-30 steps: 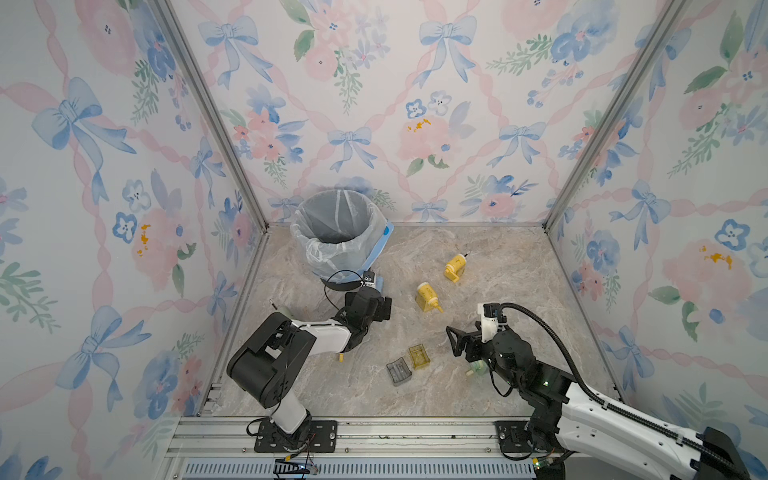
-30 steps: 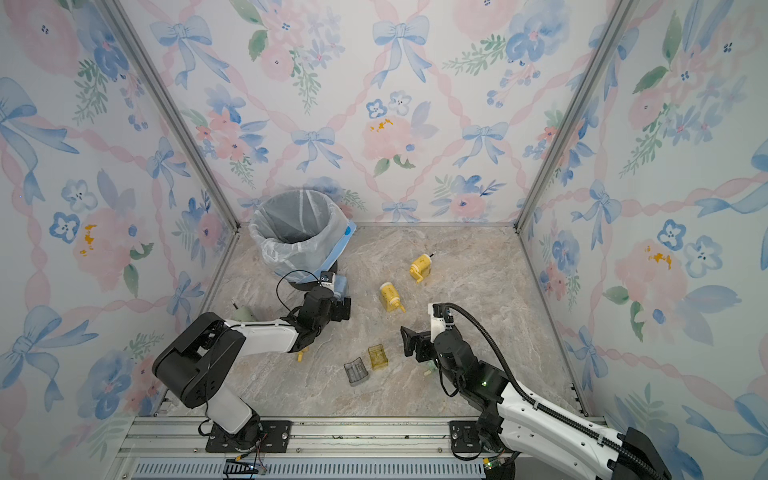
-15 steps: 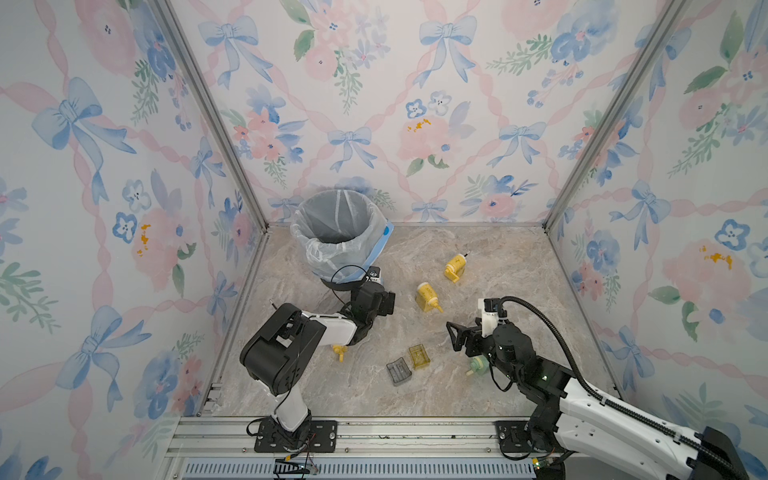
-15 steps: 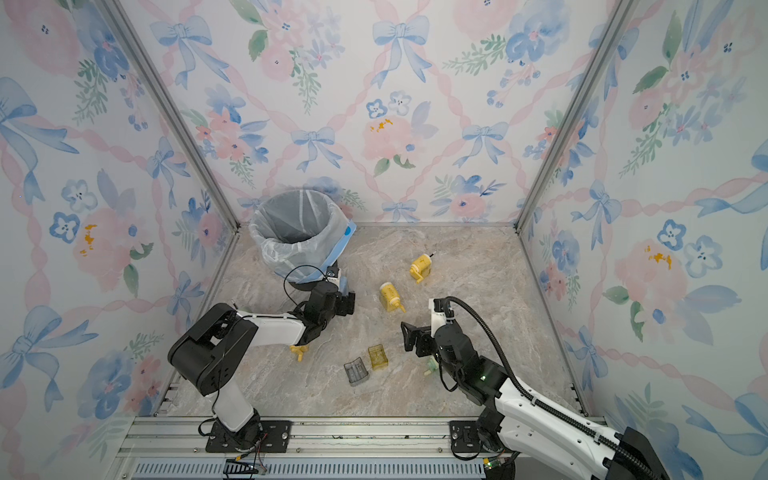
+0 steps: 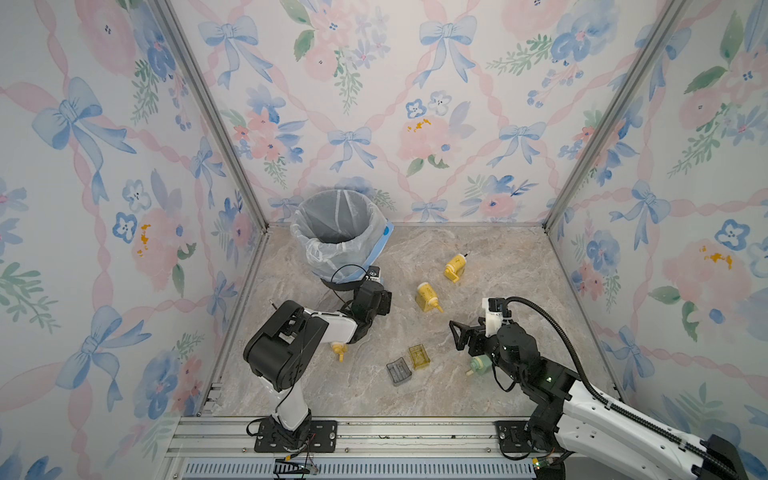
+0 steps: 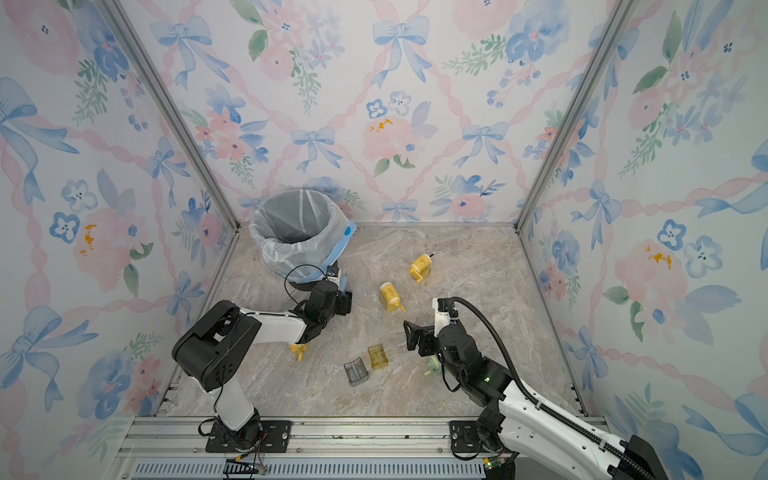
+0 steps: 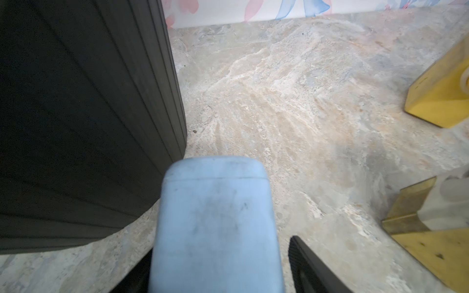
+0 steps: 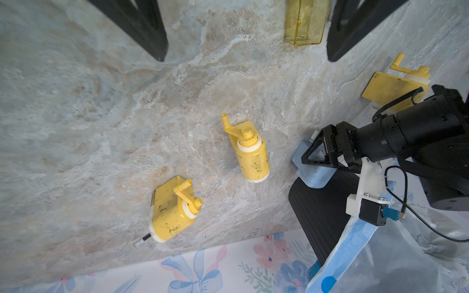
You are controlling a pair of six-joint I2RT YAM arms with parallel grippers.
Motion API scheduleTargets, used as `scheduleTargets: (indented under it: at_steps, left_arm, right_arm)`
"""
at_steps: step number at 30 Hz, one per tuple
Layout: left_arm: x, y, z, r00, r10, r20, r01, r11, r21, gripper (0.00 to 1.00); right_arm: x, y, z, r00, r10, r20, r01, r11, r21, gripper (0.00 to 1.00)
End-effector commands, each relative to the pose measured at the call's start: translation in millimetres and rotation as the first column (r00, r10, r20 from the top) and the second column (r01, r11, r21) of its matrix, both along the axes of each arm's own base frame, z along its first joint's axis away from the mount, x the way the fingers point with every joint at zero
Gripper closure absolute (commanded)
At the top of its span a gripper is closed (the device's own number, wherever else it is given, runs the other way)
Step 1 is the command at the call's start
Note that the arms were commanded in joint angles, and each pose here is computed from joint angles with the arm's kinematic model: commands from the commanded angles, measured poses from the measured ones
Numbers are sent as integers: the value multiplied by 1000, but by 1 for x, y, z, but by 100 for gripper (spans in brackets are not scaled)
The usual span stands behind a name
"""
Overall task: Take out the pencil sharpener tray and clean the shavings
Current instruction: Pick up the pencil sharpener from the center of the board.
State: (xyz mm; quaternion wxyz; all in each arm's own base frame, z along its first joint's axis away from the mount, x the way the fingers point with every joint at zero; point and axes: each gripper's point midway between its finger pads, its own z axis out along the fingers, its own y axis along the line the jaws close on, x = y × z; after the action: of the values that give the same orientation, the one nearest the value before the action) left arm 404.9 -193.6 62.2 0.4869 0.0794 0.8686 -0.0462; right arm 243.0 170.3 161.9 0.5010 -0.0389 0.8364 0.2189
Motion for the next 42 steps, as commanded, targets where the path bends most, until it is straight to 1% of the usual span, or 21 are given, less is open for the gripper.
scheduleTargets:
  at_steps: [1, 3, 8, 10, 11, 15, 19, 21, 23, 24, 27, 30, 33, 37, 42]
  left_arm:
    - [-5, 2, 0, 1000, -8, -3, 8, 1000, -10, 35]
    - [-6, 2, 0, 1000, -12, -5, 12, 1000, -10, 40]
    - [-8, 1, 9, 1000, -22, 8, 22, 999, -27, 62]
    - [-8, -1, 19, 999, -28, 28, 29, 999, -45, 66]
    - [-16, 4, 13, 1000, -29, 11, 30, 999, -39, 67]
    - [-23, 2, 27, 998, -51, 27, 52, 996, -68, 72]
    - [-31, -5, 40, 995, -99, 14, 100, 990, -103, 74]
    - [-36, -11, 44, 991, -136, -9, 135, 984, -114, 78]
    - [-41, -18, 44, 983, -176, -54, 169, 979, -117, 81]
    - [-41, -24, 51, 978, -199, -63, 191, 974, -120, 83]
    - [-51, -34, 58, 962, -253, -99, 240, 962, -131, 84]
    - [-62, -40, 73, 947, -305, -102, 286, 943, -170, 86]
    - [-77, -48, 90, 920, -380, -95, 354, 911, -212, 90]
    - [-100, -61, 109, 859, -505, -82, 468, 841, -270, 93]
    - [-125, -65, 116, 795, -599, -98, 553, 781, -290, 93]
  right_arm:
    - [1, -3, 8, 1000, -16, 1, 16, 1000, 22, 3]
    - [0, -4, 8, 1000, -19, -1, 19, 1000, 23, 3]
    - [-2, -7, 8, 1000, -20, 0, 20, 999, 25, 3]
    - [-2, -7, 8, 1000, -21, -1, 21, 999, 25, 3]
    - [-2, -7, 9, 1000, -22, 0, 22, 999, 25, 3]
    - [-2, -8, 11, 1000, -20, 5, 20, 1000, 24, 3]
    - [-1, -6, 13, 1000, -9, 6, 9, 1000, 16, 3]
    - [-1, -4, 14, 1000, 3, 7, -3, 1000, 11, 3]
    - [-1, -1, 15, 1000, 19, 7, -19, 1000, 3, 3]
    - [0, 0, 15, 1000, 29, 3, -29, 1000, -2, 3]
    - [0, 5, 21, 998, 69, 3, -69, 998, 2, 3]
    - [1, 13, 26, 992, 125, -3, -125, 992, 7, 3]
    - [0, 23, 35, 981, 195, -5, -194, 981, 11, 3]
    - [-5, 39, 48, 955, 298, 5, -298, 955, 16, 3]
    - [-16, 57, 66, 904, 428, 13, -428, 903, 49, 3]
